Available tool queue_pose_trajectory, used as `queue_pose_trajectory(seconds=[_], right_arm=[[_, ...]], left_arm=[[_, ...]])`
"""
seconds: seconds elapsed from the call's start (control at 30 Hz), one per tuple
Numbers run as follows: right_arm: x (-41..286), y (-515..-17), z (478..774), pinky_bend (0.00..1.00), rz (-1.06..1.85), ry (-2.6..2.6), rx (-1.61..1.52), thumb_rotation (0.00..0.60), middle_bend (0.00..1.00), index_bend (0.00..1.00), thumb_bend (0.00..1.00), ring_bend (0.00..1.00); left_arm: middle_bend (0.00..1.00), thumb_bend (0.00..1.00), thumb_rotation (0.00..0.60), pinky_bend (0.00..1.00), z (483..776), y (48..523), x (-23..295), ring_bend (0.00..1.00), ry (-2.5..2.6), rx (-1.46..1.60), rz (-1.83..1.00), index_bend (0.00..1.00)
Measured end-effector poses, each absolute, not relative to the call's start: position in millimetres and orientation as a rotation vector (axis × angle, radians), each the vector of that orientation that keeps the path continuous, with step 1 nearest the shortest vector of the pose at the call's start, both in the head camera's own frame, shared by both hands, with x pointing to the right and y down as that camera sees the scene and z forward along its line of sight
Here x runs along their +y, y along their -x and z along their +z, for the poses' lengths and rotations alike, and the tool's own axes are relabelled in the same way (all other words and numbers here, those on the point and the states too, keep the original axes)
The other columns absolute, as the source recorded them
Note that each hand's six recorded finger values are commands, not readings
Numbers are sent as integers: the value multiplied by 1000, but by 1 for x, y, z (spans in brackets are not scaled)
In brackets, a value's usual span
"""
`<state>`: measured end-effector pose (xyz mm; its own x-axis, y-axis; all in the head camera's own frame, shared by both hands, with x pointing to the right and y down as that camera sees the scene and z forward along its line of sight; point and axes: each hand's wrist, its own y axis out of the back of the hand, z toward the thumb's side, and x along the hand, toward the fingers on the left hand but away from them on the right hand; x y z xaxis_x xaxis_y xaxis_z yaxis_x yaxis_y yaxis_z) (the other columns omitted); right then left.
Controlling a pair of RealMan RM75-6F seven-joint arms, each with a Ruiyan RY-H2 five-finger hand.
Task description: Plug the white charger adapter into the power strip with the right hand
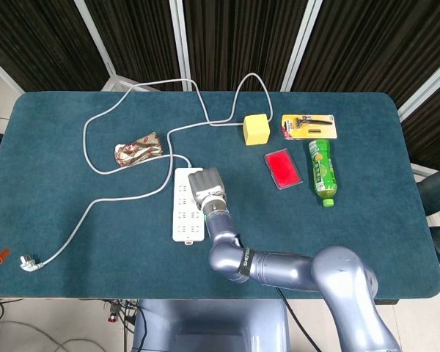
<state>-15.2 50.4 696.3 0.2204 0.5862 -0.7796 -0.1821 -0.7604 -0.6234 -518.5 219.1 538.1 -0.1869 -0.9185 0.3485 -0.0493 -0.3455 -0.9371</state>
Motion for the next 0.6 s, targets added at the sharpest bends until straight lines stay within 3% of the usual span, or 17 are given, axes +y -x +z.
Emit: queue_pose_trajectory(seconds=[0.6], right_arm=[[55,25,698,314,1579,1850,-345,600,597,797,501,537]], left_arm=[[0,85,600,0,538,520,219,0,1382,1179,-1617,205]])
